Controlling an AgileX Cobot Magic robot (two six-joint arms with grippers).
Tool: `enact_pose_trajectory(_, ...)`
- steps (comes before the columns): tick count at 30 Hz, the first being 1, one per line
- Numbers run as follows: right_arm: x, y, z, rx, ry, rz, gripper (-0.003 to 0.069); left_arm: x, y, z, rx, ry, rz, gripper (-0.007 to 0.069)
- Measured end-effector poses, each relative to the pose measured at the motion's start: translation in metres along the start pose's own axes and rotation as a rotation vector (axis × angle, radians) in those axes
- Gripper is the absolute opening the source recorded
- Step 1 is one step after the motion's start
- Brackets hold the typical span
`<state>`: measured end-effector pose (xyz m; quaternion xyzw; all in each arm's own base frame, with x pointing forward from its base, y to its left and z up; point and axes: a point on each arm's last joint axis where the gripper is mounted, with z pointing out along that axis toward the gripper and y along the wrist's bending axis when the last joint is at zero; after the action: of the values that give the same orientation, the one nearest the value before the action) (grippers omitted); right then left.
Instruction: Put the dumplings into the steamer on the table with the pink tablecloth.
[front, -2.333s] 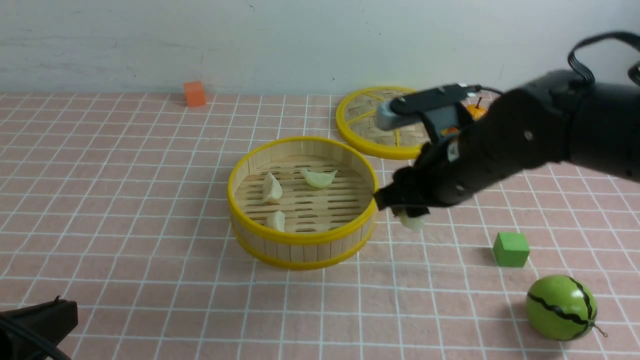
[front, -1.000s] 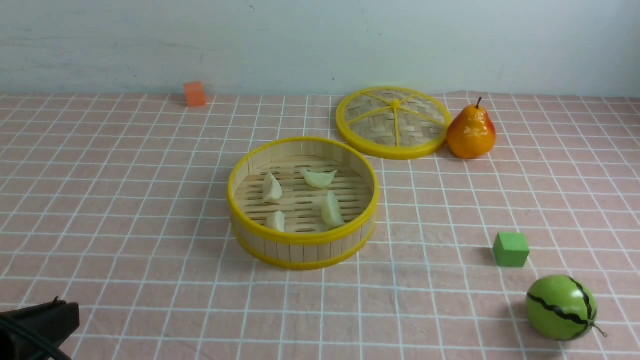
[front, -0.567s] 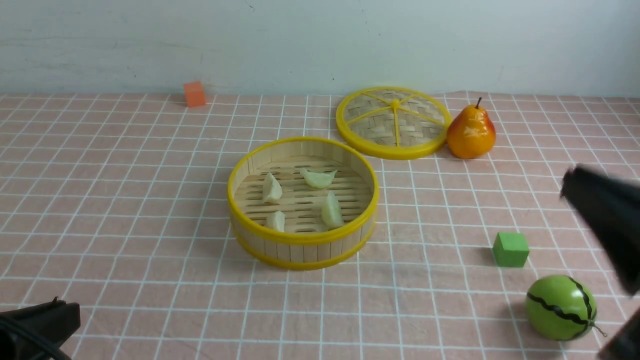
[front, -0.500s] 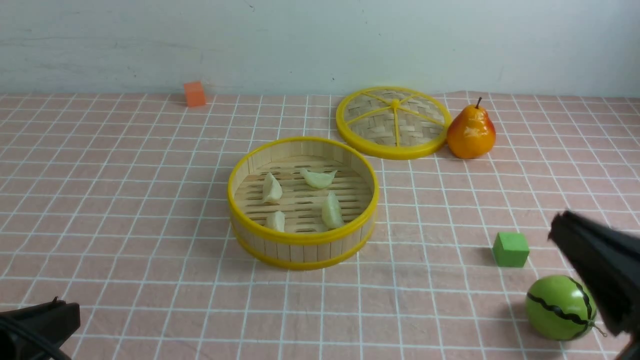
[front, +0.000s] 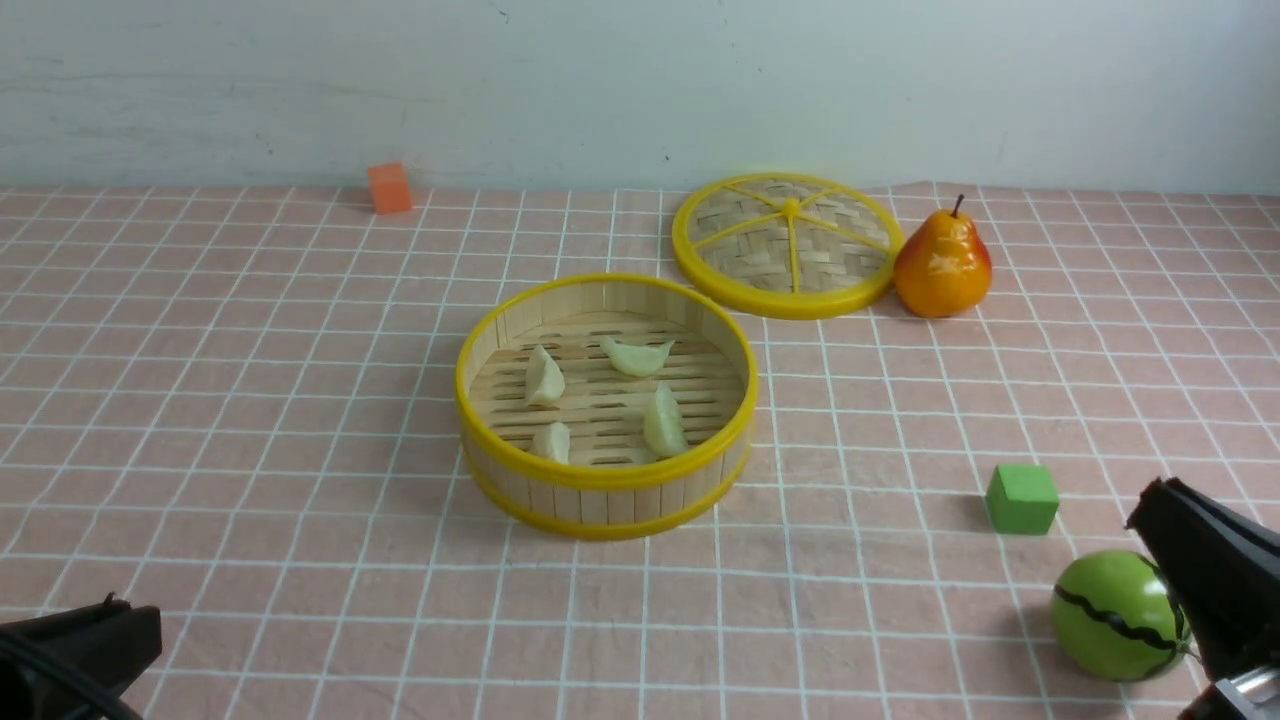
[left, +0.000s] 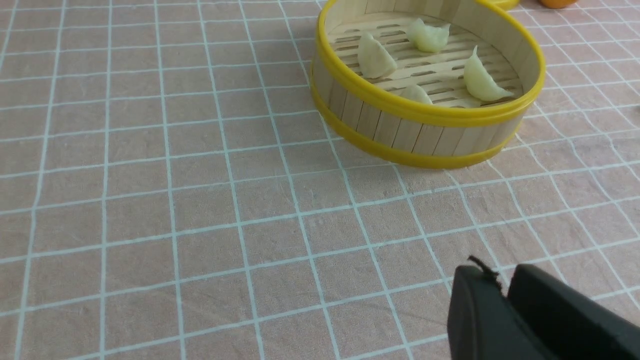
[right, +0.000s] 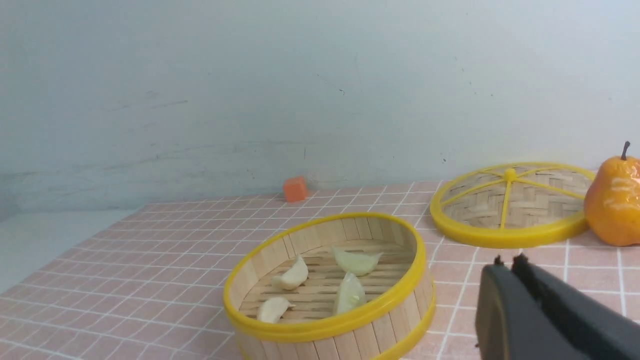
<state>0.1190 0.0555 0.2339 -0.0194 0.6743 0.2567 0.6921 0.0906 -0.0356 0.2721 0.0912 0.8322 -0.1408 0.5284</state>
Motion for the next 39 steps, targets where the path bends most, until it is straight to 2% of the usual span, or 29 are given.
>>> enact_pose_trajectory(5, 0.008, -0.005, -0.003, 0.035, 0.04, 0.013, 0.0013, 0.0, 0.0, 0.0, 0.0, 0.0, 0.0, 0.0092)
enact_pose_trajectory(9, 0.029, -0.012, -0.012, 0.056, 0.155, -0.019, 0.0012, 0.0, 0.0, 0.0, 0.0, 0.0, 0.0, 0.0092)
enact_pose_trajectory(10, 0.042, -0.016, -0.018, 0.067, 0.249, -0.048, 0.0008, 0.0, 0.0, 0.0, 0.0, 0.0, 0.0, 0.0092)
enact_pose_trajectory(12, 0.046, -0.016, -0.024, 0.059, 0.312, -0.095, 0.0001, 0.0, 0.0, 0.0, 0.0, 0.002, 0.0, 0.0097)
enact_pose_trajectory(14, 0.046, -0.016, -0.028, 0.051, 0.328, -0.127, 0.0, 0.0, 0.0, 0.0, -0.001, 0.005, 0.0, 0.0099)
enact_pose_trajectory(16, 0.041, -0.016, -0.04, 0.018, 0.312, -0.248, 0.0, 0.001, 0.0, 0.0, -0.002, 0.01, 0.0, 0.0102)
enact_pose_trajectory(17, 0.04, -0.016, -0.041, 0.019, 0.31, -0.245, 0.0, 0.001, 0.0, 0.0, -0.002, 0.01, 0.0, 0.0102)
enact_pose_trajectory(18, 0.037, -0.017, -0.051, 0.016, 0.289, -0.307, 0.0, 0.001, 0.0, 0.0, -0.002, 0.01, 0.0, 0.0102)
enact_pose_trajectory(22, 0.034, -0.021, -0.074, 0.091, 0.221, -0.366, 0.0, 0.001, 0.0, 0.0, -0.003, 0.012, 0.0, 0.0102)
enact_pose_trajectory(23, 0.035, -0.021, -0.074, 0.099, 0.23, -0.365, 0.0, 0.001, 0.0, 0.0, -0.003, 0.012, 0.0, 0.0102)
enact_pose_trajectory(25, 0.041, -0.027, -0.081, 0.212, 0.282, -0.341, 0.0, 0.002, 0.0, 0.0, -0.004, 0.017, 0.0, 0.0107)
enact_pose_trajectory(26, 0.043, -0.028, -0.081, 0.23, 0.297, -0.332, 0.0, 0.002, 0.0, 0.0, -0.004, 0.017, 0.0, 0.0107)
enact_pose_trajectory(27, 0.044, -0.031, -0.082, 0.307, 0.312, -0.281, 0.0, 0.002, 0.0, 0.0, -0.005, 0.023, 0.0, 0.0109)
enact_pose_trajectory(28, 0.044, -0.031, -0.083, 0.306, 0.315, -0.275, 0.0, 0.002, 0.0, 0.0, -0.005, 0.023, 0.0, 0.0109)
enact_pose_trajectory(29, 0.044, -0.034, -0.083, 0.374, 0.311, -0.211, 0.0, 0.002, 0.001, 0.0, -0.006, 0.026, 0.0, 0.011)
enact_pose_trajectory(30, 0.044, -0.034, -0.084, 0.396, 0.305, -0.185, 0.0, 0.002, 0.001, 0.0, -0.006, 0.028, 0.0, 0.011)
enact_pose_trajectory(33, 0.043, -0.037, -0.086, 0.44, 0.302, -0.139, 0.0, 0.003, 0.001, 0.0, -0.008, 0.035, 0.0, 0.0113)
enact_pose_trajectory(39, 0.044, -0.037, -0.086, 0.411, 0.31, -0.111, 0.0, 0.004, 0.001, 0.0, -0.009, 0.041, 0.0, 0.0123)
